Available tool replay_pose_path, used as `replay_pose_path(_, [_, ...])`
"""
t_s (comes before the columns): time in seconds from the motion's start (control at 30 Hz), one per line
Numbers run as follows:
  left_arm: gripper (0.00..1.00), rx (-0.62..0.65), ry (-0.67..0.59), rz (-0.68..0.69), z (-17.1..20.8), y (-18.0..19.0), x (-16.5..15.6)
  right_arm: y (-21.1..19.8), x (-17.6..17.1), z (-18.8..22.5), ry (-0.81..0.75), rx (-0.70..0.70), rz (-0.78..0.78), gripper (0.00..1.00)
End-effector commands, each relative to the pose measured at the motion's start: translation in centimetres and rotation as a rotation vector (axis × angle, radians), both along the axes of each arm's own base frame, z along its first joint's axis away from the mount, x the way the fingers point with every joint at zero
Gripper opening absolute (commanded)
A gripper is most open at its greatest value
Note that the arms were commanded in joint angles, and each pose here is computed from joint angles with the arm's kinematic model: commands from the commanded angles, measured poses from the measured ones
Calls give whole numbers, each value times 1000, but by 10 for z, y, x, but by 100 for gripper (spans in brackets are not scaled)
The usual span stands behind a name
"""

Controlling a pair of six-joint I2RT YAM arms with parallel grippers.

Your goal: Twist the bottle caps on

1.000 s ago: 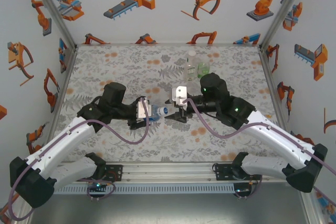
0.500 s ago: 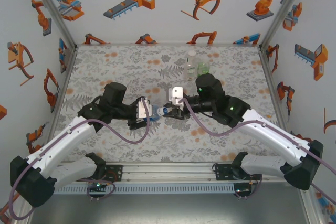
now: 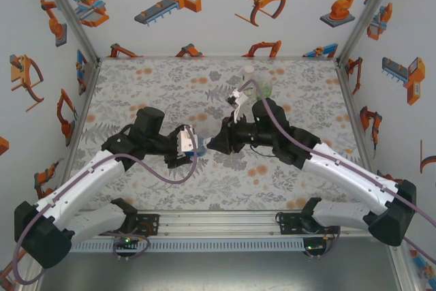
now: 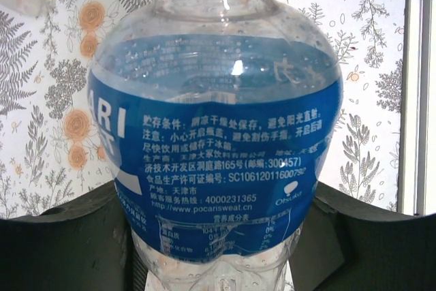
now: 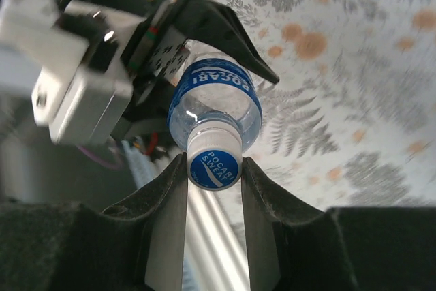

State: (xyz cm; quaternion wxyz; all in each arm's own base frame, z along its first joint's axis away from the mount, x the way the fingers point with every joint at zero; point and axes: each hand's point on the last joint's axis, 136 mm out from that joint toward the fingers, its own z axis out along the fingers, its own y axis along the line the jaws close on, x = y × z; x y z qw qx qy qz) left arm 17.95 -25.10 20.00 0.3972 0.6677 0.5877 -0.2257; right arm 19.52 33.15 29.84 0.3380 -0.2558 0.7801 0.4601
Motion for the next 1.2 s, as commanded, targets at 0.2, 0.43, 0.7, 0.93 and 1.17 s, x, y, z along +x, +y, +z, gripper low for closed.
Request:
replay_pose_path(0.2, [0,-89,-23,-65,26,-14,-5,-19,29,-41,614,122,-488,3])
replay_pose_path(0.43, [0,-89,-19,-65,26,-14,-5,-15,31,-35,567,101,-458,28])
replay_pose_path(0.7, [0,-88,-19,-66,25,-14,-5,-27,33,18,258,64,-374,62])
replay_pose_path(0.93, [0,-89,-24,-64,27,-13,-6,-35,29,51,-23,-34,-266,69])
replay_pose_path(1.17, [0,-89,-19,-80,26,-14,-8,-15,0,66,-447,-150,116,68])
